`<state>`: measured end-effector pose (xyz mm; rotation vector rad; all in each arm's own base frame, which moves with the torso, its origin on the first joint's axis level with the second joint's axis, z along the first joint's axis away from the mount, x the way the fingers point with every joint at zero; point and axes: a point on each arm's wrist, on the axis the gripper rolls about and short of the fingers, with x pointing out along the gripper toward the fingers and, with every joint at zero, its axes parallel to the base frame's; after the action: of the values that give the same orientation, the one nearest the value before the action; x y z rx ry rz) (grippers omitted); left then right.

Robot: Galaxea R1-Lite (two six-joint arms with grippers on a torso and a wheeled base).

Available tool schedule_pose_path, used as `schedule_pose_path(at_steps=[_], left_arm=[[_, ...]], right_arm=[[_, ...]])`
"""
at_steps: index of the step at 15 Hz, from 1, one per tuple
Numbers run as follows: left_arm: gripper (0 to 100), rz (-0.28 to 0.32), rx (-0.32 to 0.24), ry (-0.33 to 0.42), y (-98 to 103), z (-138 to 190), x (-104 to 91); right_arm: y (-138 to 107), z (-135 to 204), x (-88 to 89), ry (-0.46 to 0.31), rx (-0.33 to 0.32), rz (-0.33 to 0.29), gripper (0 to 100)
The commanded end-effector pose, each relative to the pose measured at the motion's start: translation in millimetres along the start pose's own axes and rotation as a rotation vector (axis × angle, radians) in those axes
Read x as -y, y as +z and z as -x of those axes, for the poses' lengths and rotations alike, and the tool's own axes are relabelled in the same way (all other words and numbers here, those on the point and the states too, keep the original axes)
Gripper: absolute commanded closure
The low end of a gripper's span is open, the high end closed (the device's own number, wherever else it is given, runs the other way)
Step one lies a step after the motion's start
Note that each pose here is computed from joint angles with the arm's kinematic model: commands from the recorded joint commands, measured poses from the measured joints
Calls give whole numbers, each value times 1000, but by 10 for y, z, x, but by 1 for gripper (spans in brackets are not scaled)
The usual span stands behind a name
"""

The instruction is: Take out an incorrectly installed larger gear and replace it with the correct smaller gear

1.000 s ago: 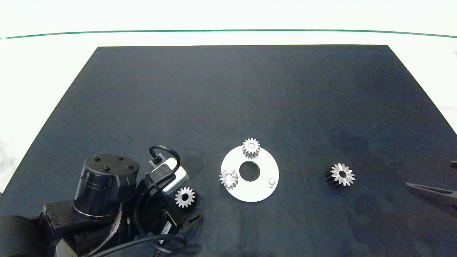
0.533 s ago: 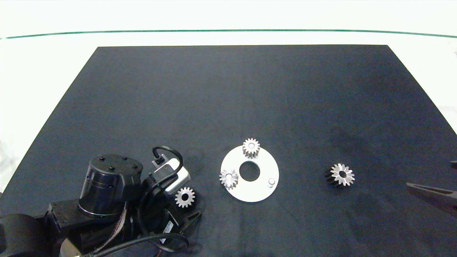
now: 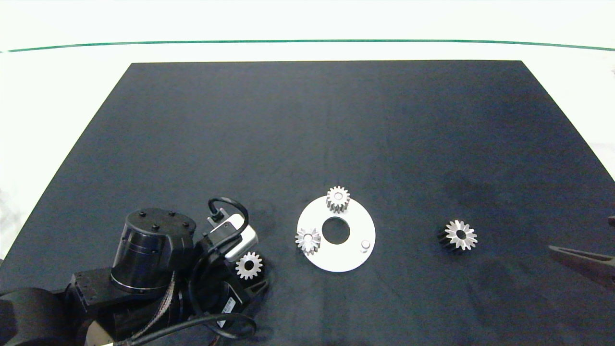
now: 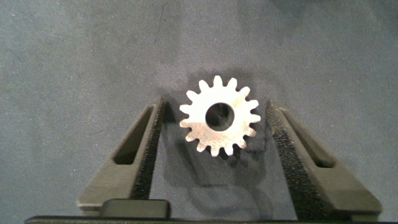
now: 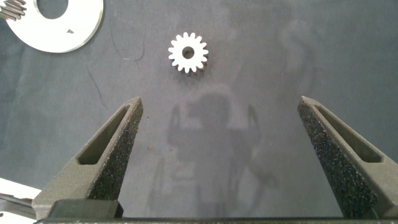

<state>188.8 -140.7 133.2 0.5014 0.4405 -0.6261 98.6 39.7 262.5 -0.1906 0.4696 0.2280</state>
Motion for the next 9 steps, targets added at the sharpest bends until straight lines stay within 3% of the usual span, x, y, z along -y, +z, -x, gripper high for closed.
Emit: schedule_pose_path(at_steps=[1, 9], left_arm=[[41, -1, 11, 5, 10, -14, -2], [56, -1, 10, 4, 5, -21, 0]], right_arm=[[-3, 3, 1, 0, -2, 1, 0], [-3, 7, 2, -3, 0, 0, 0]])
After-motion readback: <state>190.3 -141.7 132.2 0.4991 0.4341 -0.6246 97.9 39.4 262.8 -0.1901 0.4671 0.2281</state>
